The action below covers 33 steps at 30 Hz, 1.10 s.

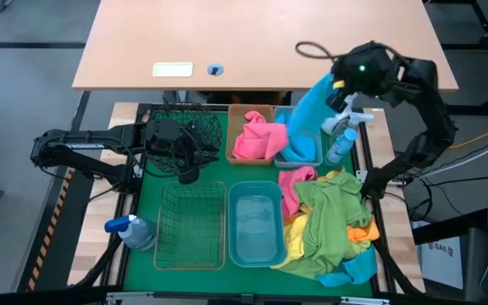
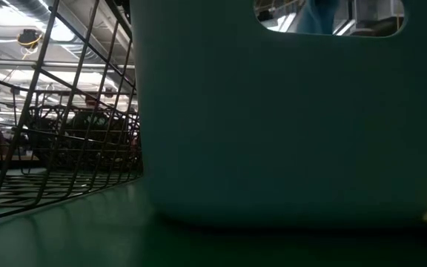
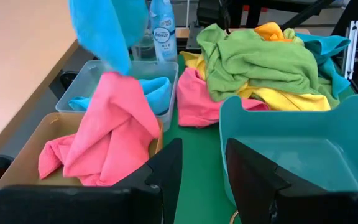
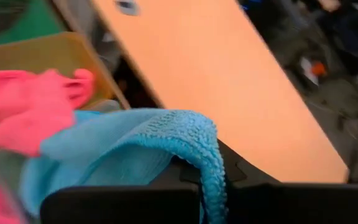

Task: Sort microfiber towel by color & place in baskets
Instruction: Put the blue towel into the transparent bin

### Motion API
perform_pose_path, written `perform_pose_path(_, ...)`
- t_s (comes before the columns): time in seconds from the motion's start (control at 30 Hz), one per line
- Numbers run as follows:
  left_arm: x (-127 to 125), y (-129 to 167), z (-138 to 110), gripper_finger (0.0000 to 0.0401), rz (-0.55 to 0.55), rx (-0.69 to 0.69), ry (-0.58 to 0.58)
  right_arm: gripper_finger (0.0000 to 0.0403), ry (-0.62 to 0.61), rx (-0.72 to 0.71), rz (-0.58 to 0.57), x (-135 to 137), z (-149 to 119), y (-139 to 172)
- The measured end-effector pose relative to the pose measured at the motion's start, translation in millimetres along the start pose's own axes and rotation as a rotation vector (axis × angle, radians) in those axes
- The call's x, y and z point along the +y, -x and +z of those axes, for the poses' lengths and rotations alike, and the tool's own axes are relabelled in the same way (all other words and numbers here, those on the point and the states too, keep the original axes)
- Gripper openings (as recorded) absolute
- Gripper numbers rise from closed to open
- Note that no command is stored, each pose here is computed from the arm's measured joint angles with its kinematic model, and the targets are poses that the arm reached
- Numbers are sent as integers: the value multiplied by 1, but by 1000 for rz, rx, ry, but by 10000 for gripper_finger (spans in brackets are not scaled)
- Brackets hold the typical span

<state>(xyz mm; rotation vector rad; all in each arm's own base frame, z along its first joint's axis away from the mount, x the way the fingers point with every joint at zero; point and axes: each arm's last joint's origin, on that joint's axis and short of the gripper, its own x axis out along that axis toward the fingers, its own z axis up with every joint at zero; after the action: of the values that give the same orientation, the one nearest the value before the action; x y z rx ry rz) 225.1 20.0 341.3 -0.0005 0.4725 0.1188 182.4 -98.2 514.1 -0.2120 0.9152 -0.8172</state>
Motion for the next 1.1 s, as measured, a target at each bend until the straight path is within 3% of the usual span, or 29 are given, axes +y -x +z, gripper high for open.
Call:
perform_pose_path(0.1, 0, 0, 0, 119, 0, 0, 0, 4, -38, 27, -32, -10, -3, -5)
perform_pose_path(0.23, 0, 0, 0, 119, 0, 0, 0, 2, -71, 34, 23, -12, 0, -20)
perform_pose_path(0.5, 0, 0, 0, 119, 0, 0, 0, 3, -49, 18, 320, 21, 8, -70)
perform_pose_path(0.67, 0, 0, 0, 119, 0, 1, 0, 3, -31, 112, 356, 45, -3, -110)
perform_pose_path(0.87, 0, 0, 0, 119, 0, 1, 0, 4, -31, 136, 510, 76, -19, -152)
perform_pose_path(0.97, 0, 0, 0, 119, 0, 1, 0, 4, -5, 205, 474, 84, -31, -164)
perform_pose_path(1.1, 0, 0, 0, 119, 0, 1, 0, 4, 31, 324, 241, 84, -44, -173)
